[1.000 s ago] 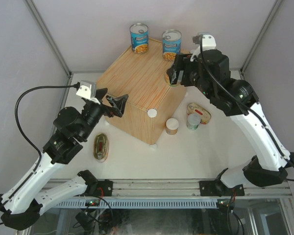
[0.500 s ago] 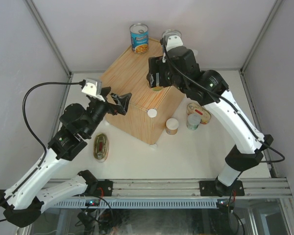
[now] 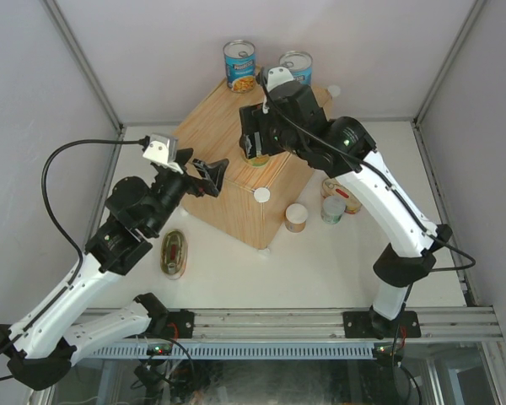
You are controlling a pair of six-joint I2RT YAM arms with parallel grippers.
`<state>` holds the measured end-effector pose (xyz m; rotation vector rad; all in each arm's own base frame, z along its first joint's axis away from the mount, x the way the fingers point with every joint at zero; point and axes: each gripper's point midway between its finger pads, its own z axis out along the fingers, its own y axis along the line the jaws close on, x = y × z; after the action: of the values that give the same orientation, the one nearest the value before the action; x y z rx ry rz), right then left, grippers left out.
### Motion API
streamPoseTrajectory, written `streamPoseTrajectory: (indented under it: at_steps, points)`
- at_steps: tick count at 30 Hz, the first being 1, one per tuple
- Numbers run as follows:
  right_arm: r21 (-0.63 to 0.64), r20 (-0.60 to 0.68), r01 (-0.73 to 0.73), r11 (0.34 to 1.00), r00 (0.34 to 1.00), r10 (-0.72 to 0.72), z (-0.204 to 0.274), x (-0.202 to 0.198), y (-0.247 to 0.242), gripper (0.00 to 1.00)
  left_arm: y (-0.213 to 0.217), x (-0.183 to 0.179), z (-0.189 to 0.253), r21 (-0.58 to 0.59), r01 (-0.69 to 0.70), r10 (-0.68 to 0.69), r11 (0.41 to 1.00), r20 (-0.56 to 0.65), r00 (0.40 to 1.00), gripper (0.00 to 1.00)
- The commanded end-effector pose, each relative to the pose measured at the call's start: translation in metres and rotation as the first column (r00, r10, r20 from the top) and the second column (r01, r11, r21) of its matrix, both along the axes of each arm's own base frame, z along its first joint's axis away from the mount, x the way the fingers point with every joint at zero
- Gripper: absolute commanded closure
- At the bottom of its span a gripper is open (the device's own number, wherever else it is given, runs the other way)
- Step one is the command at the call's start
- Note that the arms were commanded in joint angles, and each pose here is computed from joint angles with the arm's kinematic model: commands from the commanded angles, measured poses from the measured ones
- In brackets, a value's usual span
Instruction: Place and organize the canned foods onto the counter
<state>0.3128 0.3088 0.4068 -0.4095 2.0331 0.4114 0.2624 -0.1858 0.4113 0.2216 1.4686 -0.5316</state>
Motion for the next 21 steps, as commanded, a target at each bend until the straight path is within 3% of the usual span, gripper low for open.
streamPoseTrajectory:
  at_steps: [1, 14, 21]
  points:
    - [0.15, 0.109, -0.041, 0.988, 0.994, 0.025, 0.056, -0.007, 0.008, 0.87, 0.003, 0.0, 0.01, -0.045, -0.009, 0.01, 0.999, 0.026, 1.0, 0.03]
    - [0.169, 0.08, -0.121, 0.978, 0.991, 0.109, 0.051, -0.022, 0.034, 0.87, 0.015, -0.003, 0.011, -0.089, -0.049, 0.053, 0.995, 0.038, 0.998, 0.04]
    - [0.194, 0.141, -0.109, 0.975, 0.987, 0.082, 0.074, -0.029, 0.018, 0.88, 0.022, -0.005, 0.008, -0.107, -0.073, 0.077, 0.992, 0.029, 0.997, 0.04]
